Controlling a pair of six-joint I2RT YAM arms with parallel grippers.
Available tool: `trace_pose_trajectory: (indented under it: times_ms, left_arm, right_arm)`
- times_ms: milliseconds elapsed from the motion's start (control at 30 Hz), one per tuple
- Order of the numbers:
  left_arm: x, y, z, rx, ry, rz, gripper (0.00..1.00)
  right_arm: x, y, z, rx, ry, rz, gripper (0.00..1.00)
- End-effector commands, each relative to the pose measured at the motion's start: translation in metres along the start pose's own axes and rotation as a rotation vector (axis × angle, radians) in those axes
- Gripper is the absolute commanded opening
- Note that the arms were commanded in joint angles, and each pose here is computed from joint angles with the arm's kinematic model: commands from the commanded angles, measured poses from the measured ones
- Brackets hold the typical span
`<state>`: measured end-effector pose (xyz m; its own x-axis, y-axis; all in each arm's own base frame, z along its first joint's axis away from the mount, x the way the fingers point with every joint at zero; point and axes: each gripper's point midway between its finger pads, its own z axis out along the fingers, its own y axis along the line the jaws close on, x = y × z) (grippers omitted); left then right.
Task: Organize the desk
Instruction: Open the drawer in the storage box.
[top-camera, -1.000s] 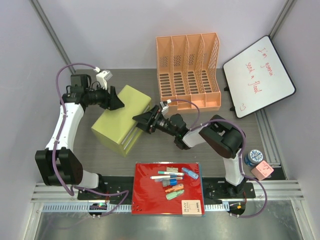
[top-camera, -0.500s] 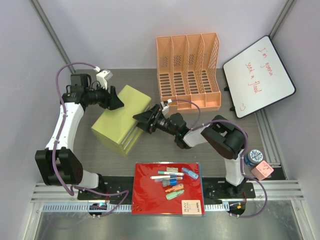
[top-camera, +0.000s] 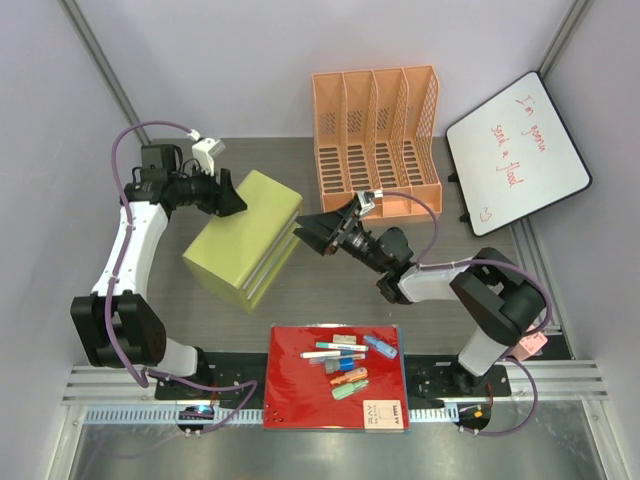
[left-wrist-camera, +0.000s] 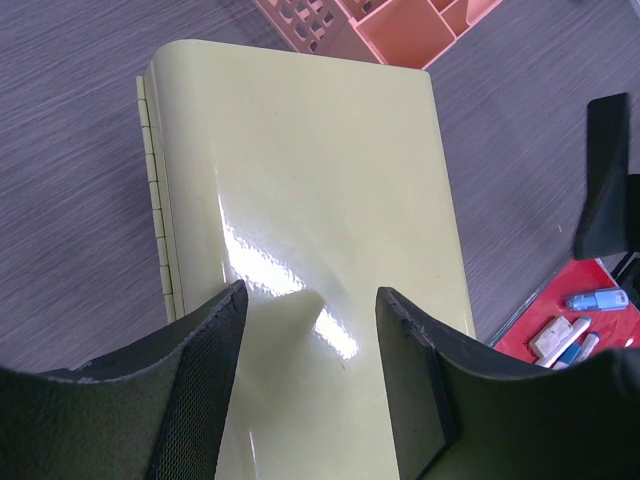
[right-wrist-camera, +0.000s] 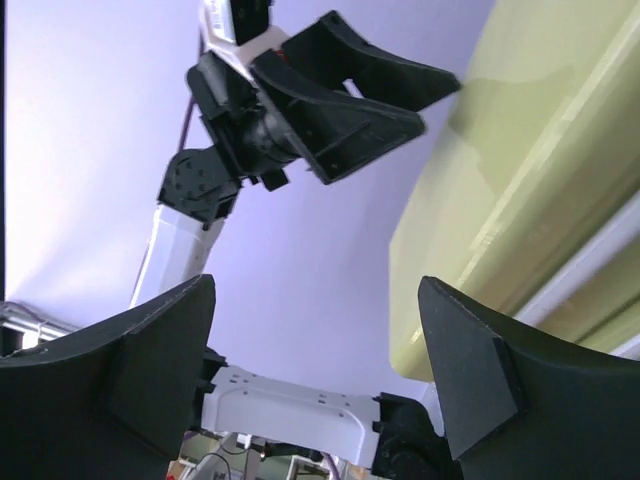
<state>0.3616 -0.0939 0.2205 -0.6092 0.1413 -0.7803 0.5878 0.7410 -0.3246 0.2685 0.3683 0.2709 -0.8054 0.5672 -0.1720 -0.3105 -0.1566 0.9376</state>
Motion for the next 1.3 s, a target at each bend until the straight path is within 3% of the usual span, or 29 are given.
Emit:
trace_pose_trajectory:
  times_ms: [0, 333, 500, 667, 700, 800, 1267]
  left_arm:
    - [0.095, 0.04, 0.001, -0.185, 0.325, -0.177, 0.59]
    - [0.091, 0.039, -0.001, -0.183, 0.318, -0.168, 0.59]
    - [0.086, 0.036, -0.002, -0.172, 0.306, -0.164, 0.59]
    - [0.086, 0.035, -0.003, -0.17, 0.306, -0.163, 0.59]
    - [0.086, 0.036, -0.003, -0.174, 0.304, -0.159, 0.59]
    - [0.087, 0.035, -0.004, -0.172, 0.306, -0.154, 0.6]
    - [0.09, 0.036, -0.002, -0.171, 0.309, -0.146, 0.61]
  right_arm:
    - [-0.017, 0.029, -0.018, -0.207, -0.072, -0.09, 0.84]
    - [-0.025, -0.019, -0.003, -0.13, -0.049, -0.106, 0.79]
    - [-0.029, -0.033, 0.012, -0.129, -0.038, -0.088, 0.72]
    - [-0.032, -0.045, 0.028, -0.136, -0.03, -0.062, 0.57]
    - [-0.034, -0.044, 0.03, -0.14, -0.033, -0.061, 0.44]
    - [-0.035, -0.05, 0.031, -0.132, -0.032, -0.054, 0.31]
    - [-0.038, -0.055, 0.039, -0.141, -0.024, -0.035, 0.32]
